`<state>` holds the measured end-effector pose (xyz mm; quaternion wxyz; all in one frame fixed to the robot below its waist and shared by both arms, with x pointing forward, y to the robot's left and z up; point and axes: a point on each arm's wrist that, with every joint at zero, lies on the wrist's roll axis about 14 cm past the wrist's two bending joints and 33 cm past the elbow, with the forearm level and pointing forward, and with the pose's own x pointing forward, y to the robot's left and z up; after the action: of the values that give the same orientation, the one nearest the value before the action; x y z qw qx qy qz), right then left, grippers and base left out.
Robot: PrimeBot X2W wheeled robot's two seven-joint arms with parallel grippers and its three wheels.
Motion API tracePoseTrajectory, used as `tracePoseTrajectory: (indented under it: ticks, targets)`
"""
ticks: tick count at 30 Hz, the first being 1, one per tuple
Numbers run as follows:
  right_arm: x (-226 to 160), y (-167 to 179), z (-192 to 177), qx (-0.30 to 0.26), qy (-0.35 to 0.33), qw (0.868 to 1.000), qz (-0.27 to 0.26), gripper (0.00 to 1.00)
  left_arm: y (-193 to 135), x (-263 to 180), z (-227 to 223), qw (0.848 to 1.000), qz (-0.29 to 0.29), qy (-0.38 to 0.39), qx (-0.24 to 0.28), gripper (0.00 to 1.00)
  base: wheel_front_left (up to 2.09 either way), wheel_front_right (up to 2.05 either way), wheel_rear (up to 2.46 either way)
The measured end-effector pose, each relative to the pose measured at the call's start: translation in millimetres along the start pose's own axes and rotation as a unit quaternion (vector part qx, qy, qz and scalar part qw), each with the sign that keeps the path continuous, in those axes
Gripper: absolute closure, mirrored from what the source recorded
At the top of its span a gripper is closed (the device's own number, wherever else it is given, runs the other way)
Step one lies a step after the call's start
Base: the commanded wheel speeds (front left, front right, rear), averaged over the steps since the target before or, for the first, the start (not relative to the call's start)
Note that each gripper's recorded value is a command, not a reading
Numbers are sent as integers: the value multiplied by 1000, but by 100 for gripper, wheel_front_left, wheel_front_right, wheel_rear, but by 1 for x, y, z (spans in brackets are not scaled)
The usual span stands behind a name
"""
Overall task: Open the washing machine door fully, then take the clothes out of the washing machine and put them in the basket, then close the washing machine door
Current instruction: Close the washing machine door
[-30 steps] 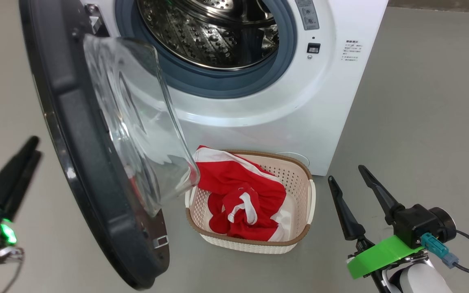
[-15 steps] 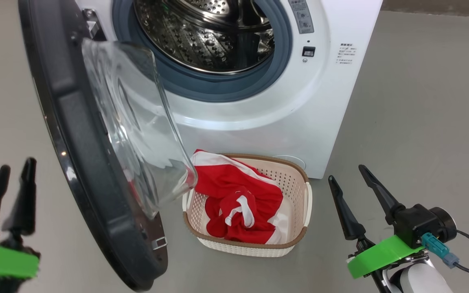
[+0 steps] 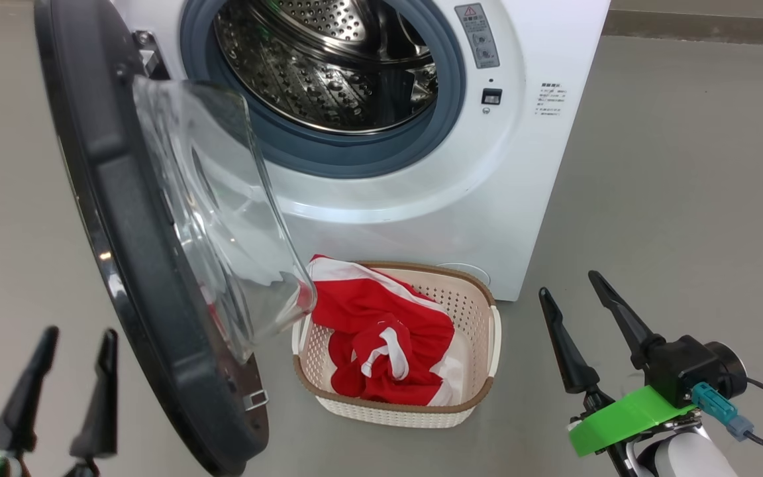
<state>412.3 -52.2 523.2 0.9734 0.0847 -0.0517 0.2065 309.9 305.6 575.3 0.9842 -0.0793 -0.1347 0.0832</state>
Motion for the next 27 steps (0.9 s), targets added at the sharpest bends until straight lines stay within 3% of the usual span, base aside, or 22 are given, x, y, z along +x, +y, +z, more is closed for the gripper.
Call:
tracePoseTrajectory:
  ticks: [27]
  targets:
    - [-4, -7, -4, 4, 5, 1000, -11, 0, -14, -23, -14, 1000, -1, 17, 8, 0, 0, 0, 0]
